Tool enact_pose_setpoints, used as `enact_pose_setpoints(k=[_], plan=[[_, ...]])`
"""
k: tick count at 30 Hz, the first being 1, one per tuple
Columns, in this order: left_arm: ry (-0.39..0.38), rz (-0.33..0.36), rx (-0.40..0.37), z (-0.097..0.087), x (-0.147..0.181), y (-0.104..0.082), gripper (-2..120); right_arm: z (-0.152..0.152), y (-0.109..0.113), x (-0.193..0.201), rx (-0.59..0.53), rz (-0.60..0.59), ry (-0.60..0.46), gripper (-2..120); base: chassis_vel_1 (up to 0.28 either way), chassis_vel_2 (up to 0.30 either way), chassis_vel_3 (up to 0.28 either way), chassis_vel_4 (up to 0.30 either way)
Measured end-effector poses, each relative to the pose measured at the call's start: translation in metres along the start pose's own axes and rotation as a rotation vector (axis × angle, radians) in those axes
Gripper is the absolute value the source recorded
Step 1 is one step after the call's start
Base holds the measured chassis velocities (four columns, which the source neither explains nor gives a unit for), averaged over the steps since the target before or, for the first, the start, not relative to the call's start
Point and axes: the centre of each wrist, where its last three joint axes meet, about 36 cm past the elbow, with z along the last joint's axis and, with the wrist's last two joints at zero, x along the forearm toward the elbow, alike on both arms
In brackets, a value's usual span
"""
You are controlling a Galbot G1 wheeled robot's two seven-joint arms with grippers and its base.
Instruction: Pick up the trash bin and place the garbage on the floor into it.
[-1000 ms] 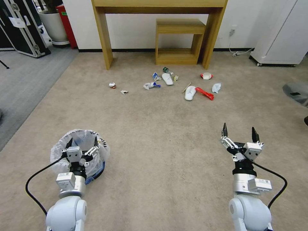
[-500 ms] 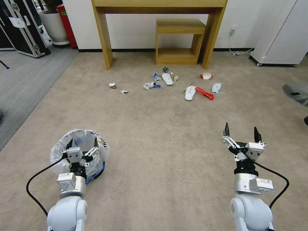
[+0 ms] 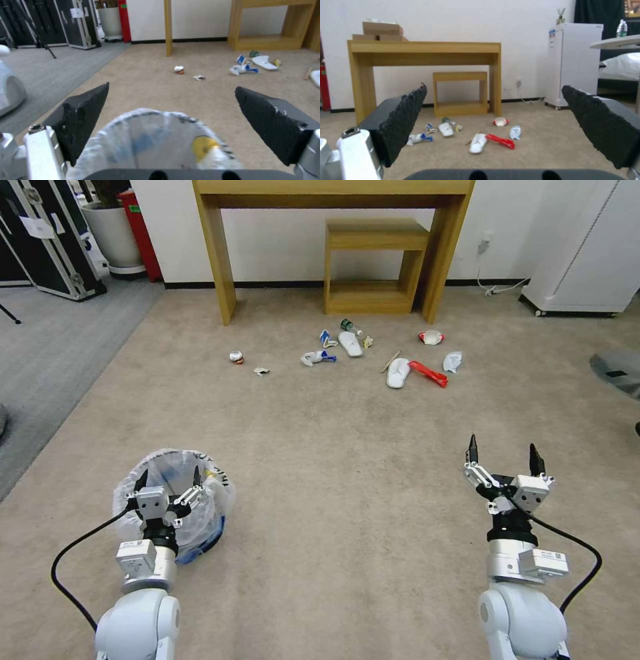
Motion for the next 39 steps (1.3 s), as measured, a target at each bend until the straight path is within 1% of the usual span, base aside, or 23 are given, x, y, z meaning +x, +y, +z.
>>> enact_pose_setpoints(k=[6,20,39], plan=[[-0.002,-0.004,-0.002,-0.0001,0.0004,0.0016,100,0.0008,0.0002,0.0014,0.006,-0.010,-0.004,100,0.119,0.104,-0.097,-0.088],[0.006,-0.004,-0.005,0.0017,0.0008,0.0047,100,0.0028,0.0016,0.0006,0.018,-0.010,-0.024,100,0.000,0.000,0.000,0.000],[0.005,-0.010,-0.005,0.0030,-0.0008,0.0075,100,0.0053,0.0046,0.0008,0.021,0.011,-0.016,100,0.005,0.007,-0.006,-0.006]])
